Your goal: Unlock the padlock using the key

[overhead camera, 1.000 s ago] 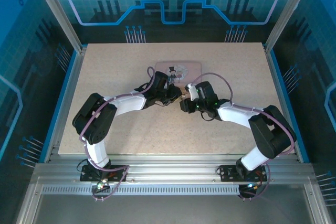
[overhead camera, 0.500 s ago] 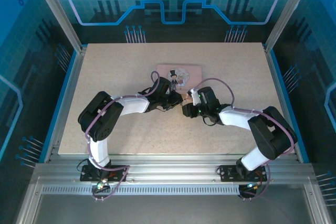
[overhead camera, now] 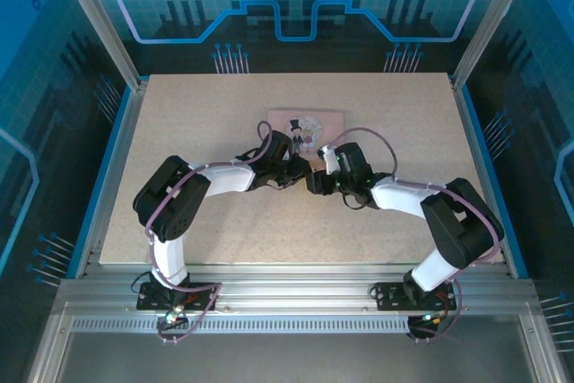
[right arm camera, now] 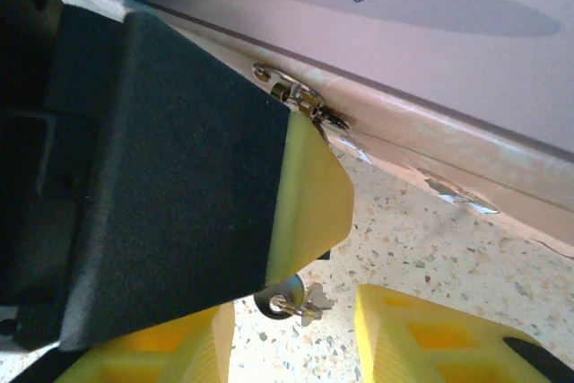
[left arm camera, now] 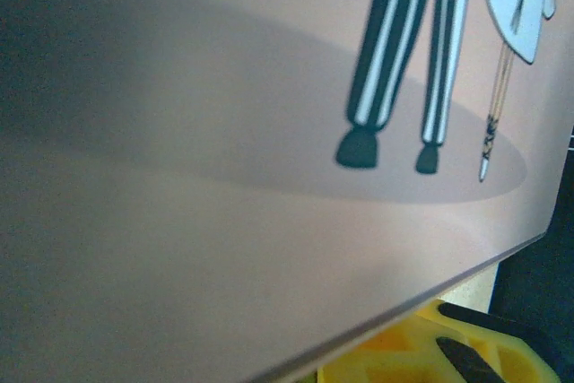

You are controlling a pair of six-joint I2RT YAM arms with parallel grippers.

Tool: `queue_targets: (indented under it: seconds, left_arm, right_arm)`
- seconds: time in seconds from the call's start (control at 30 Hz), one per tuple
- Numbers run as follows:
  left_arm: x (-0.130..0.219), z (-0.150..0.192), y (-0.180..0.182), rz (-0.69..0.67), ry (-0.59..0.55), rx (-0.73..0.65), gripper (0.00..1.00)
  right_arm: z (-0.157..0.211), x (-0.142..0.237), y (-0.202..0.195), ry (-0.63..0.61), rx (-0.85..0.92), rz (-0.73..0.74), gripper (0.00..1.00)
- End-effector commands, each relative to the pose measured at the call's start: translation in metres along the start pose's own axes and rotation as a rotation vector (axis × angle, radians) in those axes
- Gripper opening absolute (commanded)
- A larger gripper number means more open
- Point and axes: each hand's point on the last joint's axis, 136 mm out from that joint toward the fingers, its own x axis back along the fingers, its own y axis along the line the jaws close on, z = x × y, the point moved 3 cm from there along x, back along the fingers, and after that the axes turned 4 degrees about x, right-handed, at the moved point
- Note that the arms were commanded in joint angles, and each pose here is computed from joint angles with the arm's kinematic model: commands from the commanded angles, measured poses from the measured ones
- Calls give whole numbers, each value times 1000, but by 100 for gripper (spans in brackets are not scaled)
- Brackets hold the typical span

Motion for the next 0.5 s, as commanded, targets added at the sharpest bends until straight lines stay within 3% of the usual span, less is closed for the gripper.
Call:
queue_targets:
  seconds: [0.0,0.33,0.4,0.47]
  left_arm:
    - [-4,13,10,-41,78,62,18]
    - [-3,12,5,-26,87,59,18]
    - [-3,13,5,-27,89,57,18]
    - [-3,13,5,-26,90,58,18]
  right_arm:
    - [-15,-6,9,-29,34,-28,41]
    - [-25,-9,12,-33,85,35,37]
    - [-27,-10,12,-28,92,39,32]
    - [-28,-11,12,-21,91,37,17]
